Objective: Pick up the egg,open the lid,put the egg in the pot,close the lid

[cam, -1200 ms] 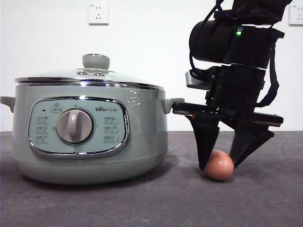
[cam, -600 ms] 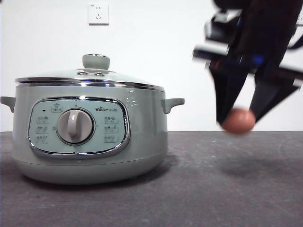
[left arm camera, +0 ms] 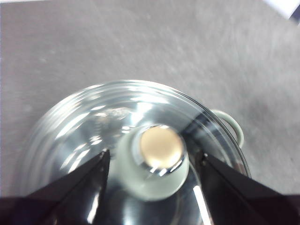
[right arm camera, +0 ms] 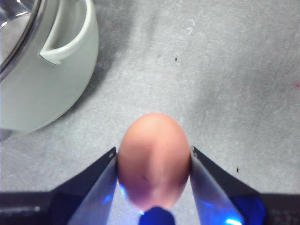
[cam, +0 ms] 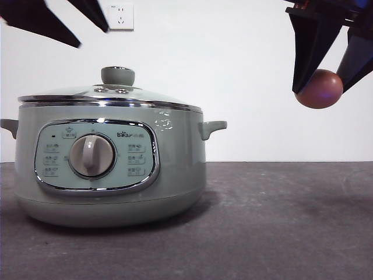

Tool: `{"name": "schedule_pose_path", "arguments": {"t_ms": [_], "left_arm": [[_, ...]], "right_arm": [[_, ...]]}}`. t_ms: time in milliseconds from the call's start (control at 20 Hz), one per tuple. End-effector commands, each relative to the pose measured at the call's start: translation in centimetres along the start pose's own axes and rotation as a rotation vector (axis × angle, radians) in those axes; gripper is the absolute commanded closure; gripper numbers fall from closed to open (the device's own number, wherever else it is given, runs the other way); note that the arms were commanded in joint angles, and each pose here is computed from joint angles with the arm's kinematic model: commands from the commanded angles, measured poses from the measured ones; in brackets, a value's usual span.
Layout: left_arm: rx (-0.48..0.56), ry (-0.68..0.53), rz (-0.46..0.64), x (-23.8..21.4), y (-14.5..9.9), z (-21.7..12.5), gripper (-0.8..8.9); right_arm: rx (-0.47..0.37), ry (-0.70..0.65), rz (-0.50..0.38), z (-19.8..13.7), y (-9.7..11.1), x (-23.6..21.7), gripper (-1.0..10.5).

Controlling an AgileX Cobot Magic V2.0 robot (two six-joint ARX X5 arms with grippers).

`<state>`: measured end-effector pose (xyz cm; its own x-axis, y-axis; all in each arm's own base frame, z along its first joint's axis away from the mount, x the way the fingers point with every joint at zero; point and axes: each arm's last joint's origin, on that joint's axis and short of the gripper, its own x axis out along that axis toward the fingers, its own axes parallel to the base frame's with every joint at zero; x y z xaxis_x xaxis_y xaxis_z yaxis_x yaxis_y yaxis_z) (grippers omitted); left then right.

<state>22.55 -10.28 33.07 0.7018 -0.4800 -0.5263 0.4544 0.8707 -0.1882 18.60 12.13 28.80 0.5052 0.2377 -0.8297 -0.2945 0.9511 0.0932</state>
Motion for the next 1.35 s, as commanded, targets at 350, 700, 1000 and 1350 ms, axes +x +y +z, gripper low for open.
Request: {"name": "schedule_pose_path", "arguments": {"t_ms": [350, 700, 1000, 1350], "left_arm": [[0.061, 0.136, 0.051, 5.2, -0.6, -0.2, 4.99], [0.058, 0.166, 0.051, 6.2, -0.4, -0.6, 5.00], [0.088, 0.168, 0.049, 6.2, -0.5, -0.6, 8.21], [0.128, 0.049, 0.140, 2.9, -0.8, 0.7, 8.21]], "right_arm": [[-0.004, -0.010, 0.000, 0.1, 0.0, -0.1, 9.5], [-0.003, -0.017, 0.002, 0.1, 0.0, -0.1, 9.5], [0.001, -0.021, 0.003, 0.2, 0.0, -0.1, 9.5], [-0.001, -0.118, 0.157, 1.4, 0.8, -0.5, 9.5]]}}
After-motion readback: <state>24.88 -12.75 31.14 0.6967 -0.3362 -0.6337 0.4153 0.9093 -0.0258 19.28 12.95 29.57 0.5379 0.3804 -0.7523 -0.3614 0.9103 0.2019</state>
